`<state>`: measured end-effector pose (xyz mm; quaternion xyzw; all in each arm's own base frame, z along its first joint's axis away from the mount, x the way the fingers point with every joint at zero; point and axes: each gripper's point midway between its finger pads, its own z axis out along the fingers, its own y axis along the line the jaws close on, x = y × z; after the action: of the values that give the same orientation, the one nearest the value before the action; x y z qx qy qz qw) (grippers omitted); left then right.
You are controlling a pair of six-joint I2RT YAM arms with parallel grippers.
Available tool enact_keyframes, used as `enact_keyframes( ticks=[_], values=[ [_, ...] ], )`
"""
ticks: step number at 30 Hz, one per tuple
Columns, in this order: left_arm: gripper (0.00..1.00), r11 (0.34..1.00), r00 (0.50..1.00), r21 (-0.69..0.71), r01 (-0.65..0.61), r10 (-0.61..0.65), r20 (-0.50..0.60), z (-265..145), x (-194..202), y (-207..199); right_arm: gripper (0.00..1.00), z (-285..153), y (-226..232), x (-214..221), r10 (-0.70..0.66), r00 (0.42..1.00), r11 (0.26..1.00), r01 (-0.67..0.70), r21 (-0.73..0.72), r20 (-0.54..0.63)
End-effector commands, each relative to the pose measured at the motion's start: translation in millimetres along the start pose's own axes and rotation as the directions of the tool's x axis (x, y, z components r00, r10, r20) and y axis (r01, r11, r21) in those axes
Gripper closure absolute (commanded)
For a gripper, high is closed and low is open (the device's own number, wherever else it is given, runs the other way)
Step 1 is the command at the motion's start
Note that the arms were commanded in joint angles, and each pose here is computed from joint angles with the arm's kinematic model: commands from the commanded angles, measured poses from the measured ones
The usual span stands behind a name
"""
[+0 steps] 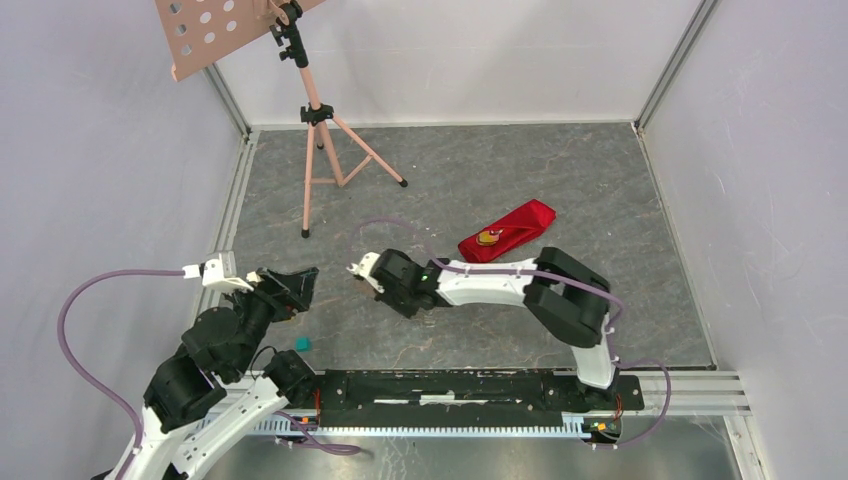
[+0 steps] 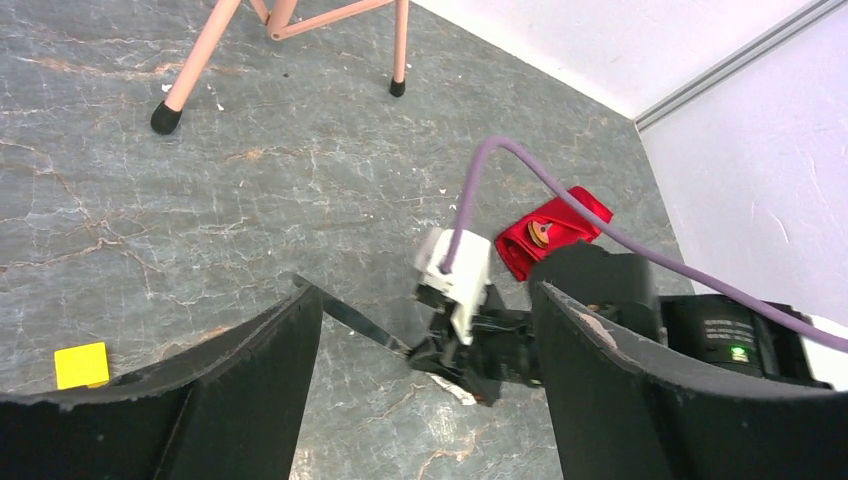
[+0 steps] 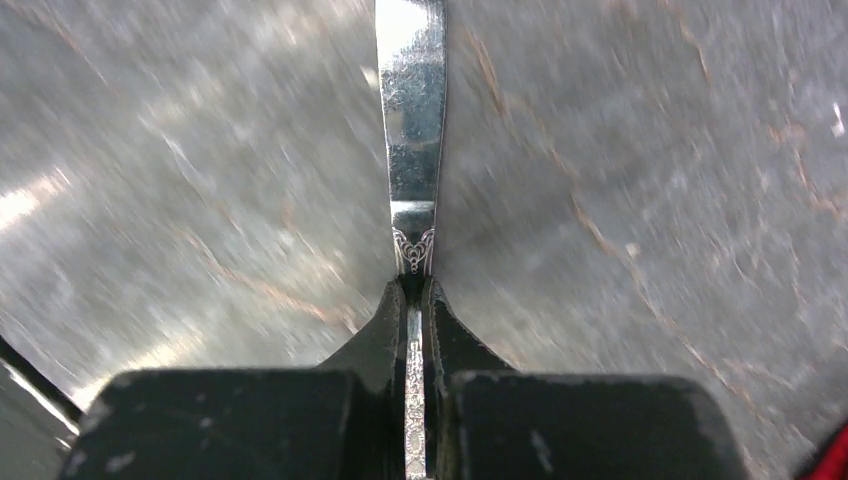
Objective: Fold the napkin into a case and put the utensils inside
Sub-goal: Pick up the knife from the center of the board, then pass from the left arm to the right
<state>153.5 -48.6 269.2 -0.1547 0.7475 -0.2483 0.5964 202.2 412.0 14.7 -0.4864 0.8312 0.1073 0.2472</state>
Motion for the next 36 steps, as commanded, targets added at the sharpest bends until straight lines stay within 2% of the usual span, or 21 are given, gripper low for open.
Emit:
enact_keyframes(
  ticks=[1, 3, 5, 9, 13, 17, 20, 21, 22, 24, 26, 27, 31, 36],
  values=[
    [0.16, 0.999, 0.999, -0.042, 0.033, -0.033, -0.011, 7.2, 3.7, 0.7, 1.00, -0.9, -40.6, 95.3, -0.131, 0.970, 0.991, 0.132, -0.005, -0.207],
    [0.15, 0.999, 0.999, -0.040, 0.033, -0.034, -0.035, 14.1, 10.6, -3.9, 1.00, -7.4, -55.5, 102.4, -0.131, 0.971, 0.991, 0.134, 0.002, -0.199],
    [0.14, 0.998, 0.997, -0.042, 0.039, -0.042, -0.072, 22.0, 20.5, -9.2, 1.00, -12.9, -56.6, 104.0, -0.158, 0.973, 0.987, 0.150, -0.059, -0.166],
    [0.03, 0.991, 0.984, -0.093, 0.099, -0.112, -0.141, 42.1, 53.6, -8.7, 0.99, -28.5, -65.7, 96.0, -0.167, 0.983, 0.983, 0.160, -0.092, -0.076],
    [0.01, 0.984, 0.961, -0.085, 0.155, -0.170, -0.220, 59.2, 87.8, -17.1, 1.00, -50.6, -71.3, 87.9, -0.203, 0.977, 0.973, 0.209, -0.097, 0.073],
    [0.00, 0.986, 0.928, -0.067, 0.152, -0.166, -0.334, 76.1, 109.7, -31.1, 1.00, -61.3, -79.6, 96.3, -0.256, 0.960, 0.961, 0.265, -0.075, 0.112],
    [0.01, 0.978, 0.855, -0.058, 0.201, -0.204, -0.476, 98.5, 123.4, -33.7, 0.99, -66.6, -80.4, 94.9, -0.279, 0.951, 0.954, 0.290, -0.071, 0.137],
    [0.02, 0.967, 0.788, -0.023, 0.255, -0.222, -0.575, 101.3, 136.6, -39.5, 1.00, -68.0, -80.8, 93.4, -0.285, 0.947, 0.953, 0.297, -0.066, 0.147],
    [0.03, 0.945, 0.736, 0.027, 0.327, -0.236, -0.634, 105.8, 139.1, -46.9, 0.99, -69.8, -81.2, 93.7, -0.294, 0.943, 0.950, 0.306, -0.059, 0.156],
    [0.08, 0.916, 0.629, 0.078, 0.394, -0.207, -0.749, 109.7, 152.1, -54.8, 0.99, -74.7, -80.8, 91.2, -0.321, 0.929, 0.941, 0.335, -0.049, 0.186],
    [0.10, 0.915, 0.546, 0.119, 0.385, -0.122, -0.829, 108.8, 166.1, -58.5, 1.00, -80.9, -79.6, 88.0, -0.341, 0.913, 0.933, 0.358, -0.038, 0.224],
    [0.10, 0.915, 0.521, 0.134, 0.379, -0.091, -0.849, 107.3, 171.1, -58.0, 0.99, -84.7, -80.0, 85.7, -0.354, 0.903, 0.928, 0.371, -0.025, 0.243],
    [0.10, 0.927, 0.477, 0.149, 0.344, -0.036, -0.878, 110.5, 181.6, -51.4, 1.00, -96.3, -76.7, 79.1, -0.392, 0.868, 0.910, 0.414, -0.008, 0.303],
    [0.11, 0.933, 0.463, 0.184, 0.310, 0.020, -0.886, 117.3, 187.9, -54.8, 0.99, -102.5, -73.2, 76.4, -0.426, 0.841, 0.891, 0.454, -0.006, 0.334]
  ],
)
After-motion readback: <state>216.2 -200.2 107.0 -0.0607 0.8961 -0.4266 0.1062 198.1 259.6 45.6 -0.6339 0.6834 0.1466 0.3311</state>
